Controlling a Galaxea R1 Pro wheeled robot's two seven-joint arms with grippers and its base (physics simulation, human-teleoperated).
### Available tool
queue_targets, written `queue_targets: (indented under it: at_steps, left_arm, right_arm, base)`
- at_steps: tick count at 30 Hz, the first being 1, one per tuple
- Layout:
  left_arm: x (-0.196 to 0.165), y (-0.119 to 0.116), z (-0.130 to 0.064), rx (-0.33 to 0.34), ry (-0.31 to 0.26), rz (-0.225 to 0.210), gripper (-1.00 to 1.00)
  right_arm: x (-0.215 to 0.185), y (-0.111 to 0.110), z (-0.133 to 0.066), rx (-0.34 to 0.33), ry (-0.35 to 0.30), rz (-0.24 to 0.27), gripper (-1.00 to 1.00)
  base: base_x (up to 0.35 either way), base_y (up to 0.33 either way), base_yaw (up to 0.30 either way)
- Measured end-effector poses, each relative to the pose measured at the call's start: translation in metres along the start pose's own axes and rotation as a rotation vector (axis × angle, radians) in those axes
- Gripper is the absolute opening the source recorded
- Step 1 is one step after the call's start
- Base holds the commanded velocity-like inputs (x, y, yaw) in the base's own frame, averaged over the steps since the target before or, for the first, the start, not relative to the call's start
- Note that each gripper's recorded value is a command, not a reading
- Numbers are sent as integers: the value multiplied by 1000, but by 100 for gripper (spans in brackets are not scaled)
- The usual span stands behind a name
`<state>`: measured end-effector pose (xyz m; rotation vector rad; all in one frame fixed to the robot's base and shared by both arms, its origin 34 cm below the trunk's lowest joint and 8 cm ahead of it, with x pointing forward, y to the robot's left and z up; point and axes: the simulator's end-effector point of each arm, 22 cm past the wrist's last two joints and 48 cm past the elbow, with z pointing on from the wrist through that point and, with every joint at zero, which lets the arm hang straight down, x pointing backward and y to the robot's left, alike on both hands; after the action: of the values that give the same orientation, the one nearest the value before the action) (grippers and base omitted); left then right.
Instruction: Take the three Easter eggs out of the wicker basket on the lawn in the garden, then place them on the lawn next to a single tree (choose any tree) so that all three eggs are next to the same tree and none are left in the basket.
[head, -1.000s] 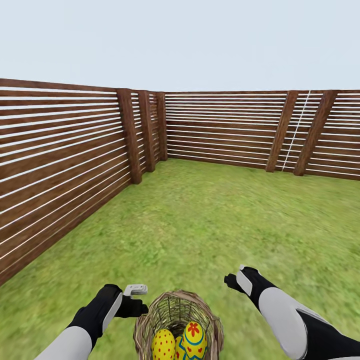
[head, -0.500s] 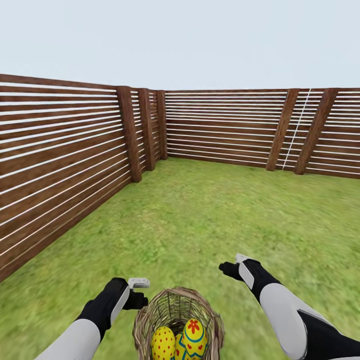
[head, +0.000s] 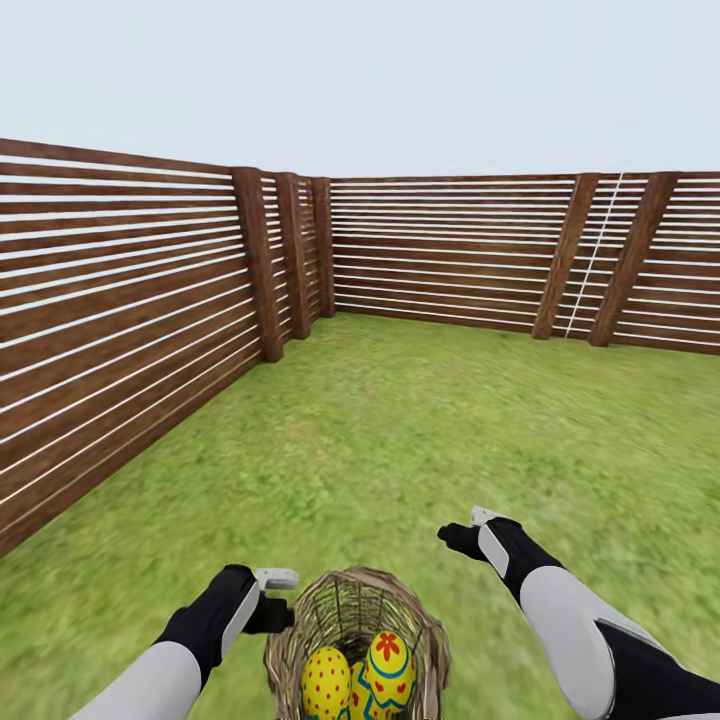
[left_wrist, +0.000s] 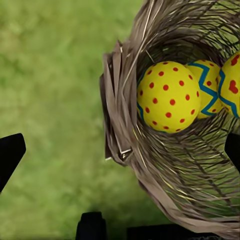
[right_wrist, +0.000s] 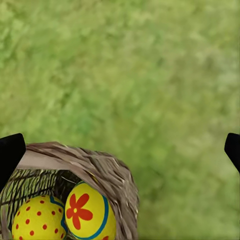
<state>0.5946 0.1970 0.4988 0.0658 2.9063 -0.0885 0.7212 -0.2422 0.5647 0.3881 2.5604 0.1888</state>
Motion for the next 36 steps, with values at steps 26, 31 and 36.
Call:
queue_targets:
  at_steps: [26, 31, 36]
  left_arm:
    - [19, -6, 50, 35, -10, -22, 100]
    - [20, -5, 58, 35, -17, -23, 100]
    - [22, -4, 67, 35, -23, -23, 100]
  right_arm:
    - [11, 34, 5, -489, 8, 20, 100]
    - [18, 33, 13, -493, 8, 19, 100]
    - [25, 31, 21, -494, 9, 19, 100]
  base:
    - [0, 0, 0]
    - [0, 0, 0]
    - [0, 0, 0]
